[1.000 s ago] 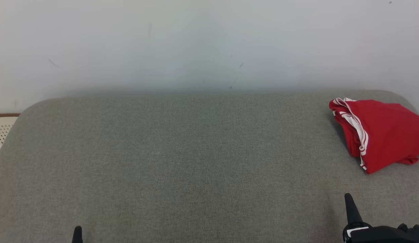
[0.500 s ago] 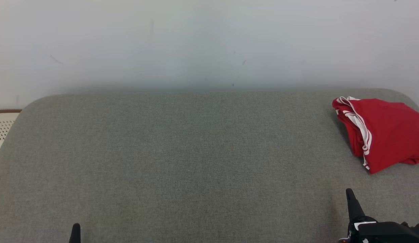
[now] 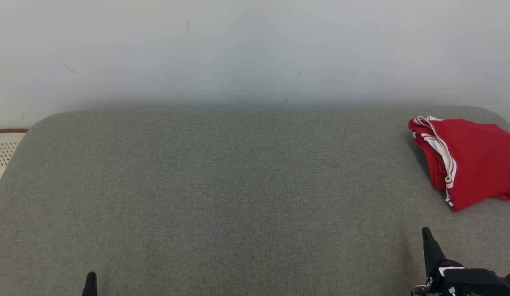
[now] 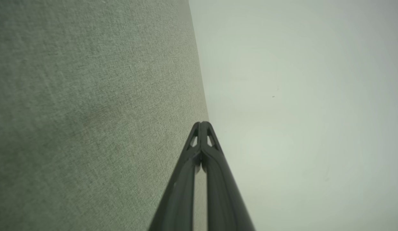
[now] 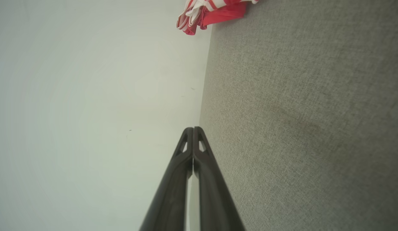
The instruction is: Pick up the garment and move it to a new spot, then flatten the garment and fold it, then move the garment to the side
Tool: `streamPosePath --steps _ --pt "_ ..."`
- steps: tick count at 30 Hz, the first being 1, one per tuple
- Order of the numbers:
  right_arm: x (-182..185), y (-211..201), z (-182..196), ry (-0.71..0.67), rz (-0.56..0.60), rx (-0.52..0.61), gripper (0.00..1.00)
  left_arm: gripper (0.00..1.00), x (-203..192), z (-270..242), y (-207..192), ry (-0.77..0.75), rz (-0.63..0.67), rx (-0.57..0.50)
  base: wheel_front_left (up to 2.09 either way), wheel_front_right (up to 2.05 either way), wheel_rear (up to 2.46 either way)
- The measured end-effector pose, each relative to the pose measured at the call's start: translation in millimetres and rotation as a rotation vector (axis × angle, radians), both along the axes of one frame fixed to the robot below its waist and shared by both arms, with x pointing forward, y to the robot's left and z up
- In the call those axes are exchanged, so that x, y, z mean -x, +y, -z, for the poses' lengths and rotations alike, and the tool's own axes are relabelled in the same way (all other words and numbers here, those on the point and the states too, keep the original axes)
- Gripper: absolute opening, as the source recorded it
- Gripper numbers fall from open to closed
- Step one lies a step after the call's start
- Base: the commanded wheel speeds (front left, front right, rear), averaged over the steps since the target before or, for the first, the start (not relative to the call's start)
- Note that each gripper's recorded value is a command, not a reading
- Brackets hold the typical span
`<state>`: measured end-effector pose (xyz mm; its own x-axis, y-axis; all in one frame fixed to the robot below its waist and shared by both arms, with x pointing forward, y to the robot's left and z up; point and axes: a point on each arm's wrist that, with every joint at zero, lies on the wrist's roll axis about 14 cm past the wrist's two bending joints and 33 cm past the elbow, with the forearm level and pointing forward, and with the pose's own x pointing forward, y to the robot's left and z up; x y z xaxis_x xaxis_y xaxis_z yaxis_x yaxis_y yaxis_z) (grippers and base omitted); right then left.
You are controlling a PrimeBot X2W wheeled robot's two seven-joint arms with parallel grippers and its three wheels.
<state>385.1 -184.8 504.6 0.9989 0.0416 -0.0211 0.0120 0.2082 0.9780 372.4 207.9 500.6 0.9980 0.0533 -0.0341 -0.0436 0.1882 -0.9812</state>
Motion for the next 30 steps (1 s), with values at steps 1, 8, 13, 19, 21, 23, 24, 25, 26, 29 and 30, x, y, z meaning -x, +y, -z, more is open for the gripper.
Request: streamPosePath --steps 1,8,13,19,21,23,24,25,26,29,30 --pt "0 0 1 0.003 -0.002 -0.008 0.00 0.00 0 0 0 -0.002 0.000 0.011 0.00 0.00 0.00" --pt "-2 0 2 0.007 -0.003 -0.066 0.00 0.00 -1 0 2 -0.009 -0.001 0.060 0.00 0.00 0.00" --pt "-6 1 -2 -0.001 -0.009 -0.102 0.00 0.00 -2 -2 3 -0.019 -0.002 0.097 0.00 0.00 0.00" --pt "-8 1 0 0.002 -0.010 -0.143 0.00 0.00 -3 -2 5 -0.025 -0.005 0.134 0.00 0.00 0.00" --pt "-8 1 0 0.003 -0.011 -0.156 0.00 0.00 -2 -2 5 -0.026 -0.007 0.147 0.00 0.00 0.00" --pt "-9 1 0 0.004 -0.011 -0.171 0.00 0.00 -2 -2 6 -0.029 -0.007 0.157 0.00 0.00 0.00" --pt "-9 1 0 0.004 -0.011 -0.179 0.00 0.00 -2 -2 6 -0.031 -0.006 0.165 0.00 0.00 0.00" --pt "-10 1 0 0.004 -0.011 -0.188 0.00 0.00 -2 -2 6 -0.032 -0.007 0.171 0.00 0.00 0.00" --pt "-10 1 0 0.003 -0.013 -0.194 0.00 0.00 -2 -1 7 -0.032 -0.008 0.176 0.00 0.00 0.00" --pt "-13 1 -3 -0.004 -0.014 -0.210 0.00 0.00 -2 -1 7 -0.035 -0.009 0.194 0.00 0.00 0.00" --pt "-13 1 -3 -0.005 -0.014 -0.210 0.00 0.00 -2 -1 7 -0.035 -0.009 0.194 0.00 0.00 0.00"
